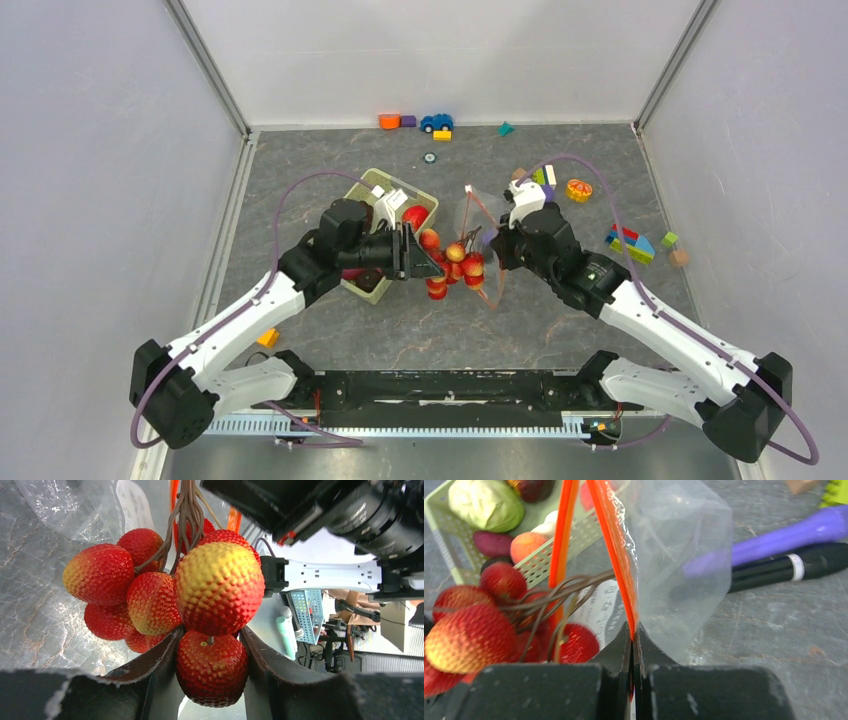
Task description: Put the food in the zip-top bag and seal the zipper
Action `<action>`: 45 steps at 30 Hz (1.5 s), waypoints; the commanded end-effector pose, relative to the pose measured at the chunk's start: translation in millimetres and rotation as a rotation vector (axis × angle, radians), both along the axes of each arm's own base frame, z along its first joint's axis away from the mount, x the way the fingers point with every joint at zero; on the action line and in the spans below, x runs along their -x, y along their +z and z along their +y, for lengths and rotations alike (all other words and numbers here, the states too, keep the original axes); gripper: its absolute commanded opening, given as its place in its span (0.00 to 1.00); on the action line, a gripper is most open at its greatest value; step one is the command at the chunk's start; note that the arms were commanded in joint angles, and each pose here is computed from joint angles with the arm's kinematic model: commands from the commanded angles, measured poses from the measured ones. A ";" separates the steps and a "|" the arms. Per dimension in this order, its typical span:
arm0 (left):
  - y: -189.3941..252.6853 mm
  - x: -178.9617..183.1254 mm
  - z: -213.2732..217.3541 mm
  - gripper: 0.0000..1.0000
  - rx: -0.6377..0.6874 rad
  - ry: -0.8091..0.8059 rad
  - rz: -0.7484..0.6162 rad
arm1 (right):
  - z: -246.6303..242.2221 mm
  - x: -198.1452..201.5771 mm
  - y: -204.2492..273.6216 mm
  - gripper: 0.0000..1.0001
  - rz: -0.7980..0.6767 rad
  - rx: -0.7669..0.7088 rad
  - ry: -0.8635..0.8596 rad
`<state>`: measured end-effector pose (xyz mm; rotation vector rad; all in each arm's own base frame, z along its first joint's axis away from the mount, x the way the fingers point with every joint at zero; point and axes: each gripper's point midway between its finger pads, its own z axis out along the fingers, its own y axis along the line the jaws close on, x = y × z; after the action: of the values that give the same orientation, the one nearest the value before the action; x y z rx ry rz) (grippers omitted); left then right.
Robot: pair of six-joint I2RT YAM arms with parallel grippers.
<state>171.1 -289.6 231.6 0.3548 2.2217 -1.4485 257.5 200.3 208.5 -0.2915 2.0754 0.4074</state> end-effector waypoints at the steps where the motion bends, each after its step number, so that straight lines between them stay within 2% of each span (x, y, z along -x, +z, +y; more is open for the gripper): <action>1: 20.7 -14.1 -8.0 0.02 -0.021 0.057 0.027 | 33.0 3.5 12.0 0.00 -0.091 -0.061 0.207; 5: 21.0 -24.6 -7.2 0.02 -0.084 0.117 0.031 | 39.5 5.9 9.3 0.00 -0.108 -0.049 0.237; 10: 12.3 -39.6 -0.2 0.02 -0.203 0.215 0.048 | 44.9 9.8 9.5 0.00 -0.147 0.037 0.229; 15: 4.9 -54.1 3.8 0.02 -0.258 0.310 0.076 | 61.0 22.9 14.8 0.00 -0.191 0.081 0.291; 20: -1.3 -66.7 9.0 0.02 -0.287 0.422 0.092 | 77.9 31.0 19.8 0.00 -0.213 0.037 0.361; 27: 10.1 -67.3 -3.1 0.02 -0.193 0.446 0.087 | 100.2 40.1 27.9 0.00 -0.243 -0.076 0.448; 33: 24.7 -62.1 -18.5 0.02 -0.068 0.405 0.110 | 102.4 28.5 9.6 0.00 -0.248 -0.023 0.424; 36: 31.3 -61.7 -18.7 0.02 -0.037 0.410 0.108 | 93.9 22.5 -2.9 0.00 -0.259 0.037 0.394; 39: 34.3 -64.8 -14.4 0.02 -0.017 0.446 0.098 | 89.2 24.7 -7.0 0.00 -0.269 0.037 0.394; 40: 34.1 -66.2 -12.6 0.02 -0.016 0.461 0.096 | 87.8 25.7 -7.1 0.02 -0.269 0.033 0.392; 45: 31.1 -71.4 -8.4 0.02 -0.010 0.509 0.101 | 81.4 33.1 -4.2 0.38 -0.257 0.004 0.387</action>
<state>231.6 -294.7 231.4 -0.2053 2.3191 -1.1137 225.3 282.8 182.4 -0.7628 1.8280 0.5288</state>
